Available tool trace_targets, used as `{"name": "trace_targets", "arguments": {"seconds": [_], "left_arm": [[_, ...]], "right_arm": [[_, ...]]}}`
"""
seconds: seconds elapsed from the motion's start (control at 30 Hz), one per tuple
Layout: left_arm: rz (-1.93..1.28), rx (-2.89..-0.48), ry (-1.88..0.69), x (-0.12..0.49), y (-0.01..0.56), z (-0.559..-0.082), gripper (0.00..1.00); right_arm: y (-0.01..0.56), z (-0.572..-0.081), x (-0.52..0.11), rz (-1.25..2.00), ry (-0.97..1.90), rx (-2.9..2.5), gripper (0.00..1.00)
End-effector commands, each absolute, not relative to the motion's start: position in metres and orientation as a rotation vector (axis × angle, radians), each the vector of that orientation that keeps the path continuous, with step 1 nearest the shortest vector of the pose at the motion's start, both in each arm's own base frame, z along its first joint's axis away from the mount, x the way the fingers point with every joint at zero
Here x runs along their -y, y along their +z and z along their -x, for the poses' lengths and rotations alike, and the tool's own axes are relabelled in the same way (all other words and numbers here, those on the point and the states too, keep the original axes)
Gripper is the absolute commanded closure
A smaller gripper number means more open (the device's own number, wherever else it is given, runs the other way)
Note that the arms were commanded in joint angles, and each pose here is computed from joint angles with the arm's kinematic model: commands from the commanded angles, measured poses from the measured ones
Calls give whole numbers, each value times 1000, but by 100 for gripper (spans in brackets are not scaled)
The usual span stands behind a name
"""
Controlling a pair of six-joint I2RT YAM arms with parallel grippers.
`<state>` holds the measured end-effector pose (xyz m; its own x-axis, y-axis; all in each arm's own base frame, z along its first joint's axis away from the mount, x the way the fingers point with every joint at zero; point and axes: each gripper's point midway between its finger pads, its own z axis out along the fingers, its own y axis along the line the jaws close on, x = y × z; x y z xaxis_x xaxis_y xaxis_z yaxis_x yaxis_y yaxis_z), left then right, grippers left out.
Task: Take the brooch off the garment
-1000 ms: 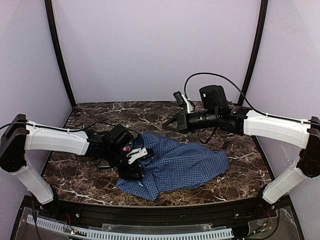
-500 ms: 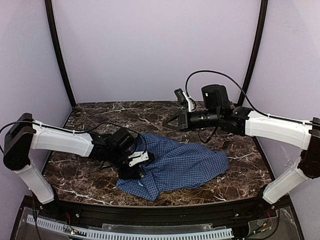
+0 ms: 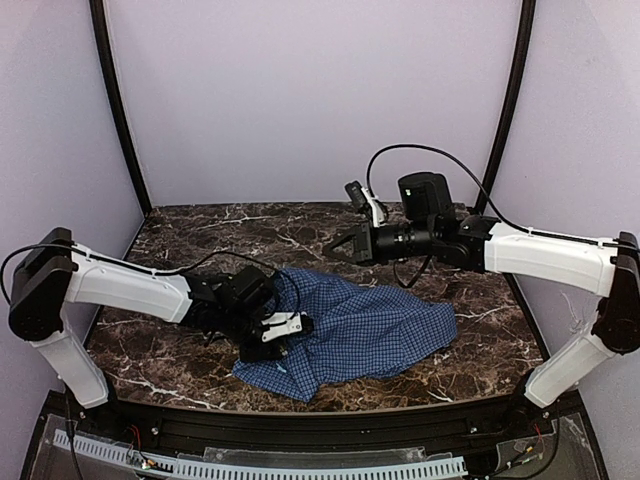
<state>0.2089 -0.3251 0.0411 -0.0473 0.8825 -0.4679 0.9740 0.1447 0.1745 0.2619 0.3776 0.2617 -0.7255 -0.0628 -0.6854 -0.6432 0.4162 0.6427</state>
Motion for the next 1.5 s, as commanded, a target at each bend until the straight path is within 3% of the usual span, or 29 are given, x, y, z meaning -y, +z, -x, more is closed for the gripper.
{"name": "trace_targets", "arguments": {"seconds": [0.0,0.23,0.5,0.93,1.07,1.33,1.47], "left_arm": [[-1804,-1936,-213,325,32,-209,59],[-1837,-1923,-178,326,25,-205,56],[-1723,-1934,-134,328,43,-216,69],[-1561,-1998,-233,339,64,-218,66],[-1564,-1987,-225,340,66,-220,80],[-1577,-2007,-251,335,63,-213,97],[-1527,-2039,-267,332,69,-212,99]], "right_arm": [[263,-267,-379,614,1321,-2067,100],[261,-266,-378,616,1326,-2070,100],[262,-265,-376,609,1334,-2068,100],[267,-263,-376,607,1360,-2047,100],[266,-262,-375,601,1361,-2048,100],[267,-262,-374,587,1363,-2046,100],[269,-263,-373,581,1357,-2040,100]]}}
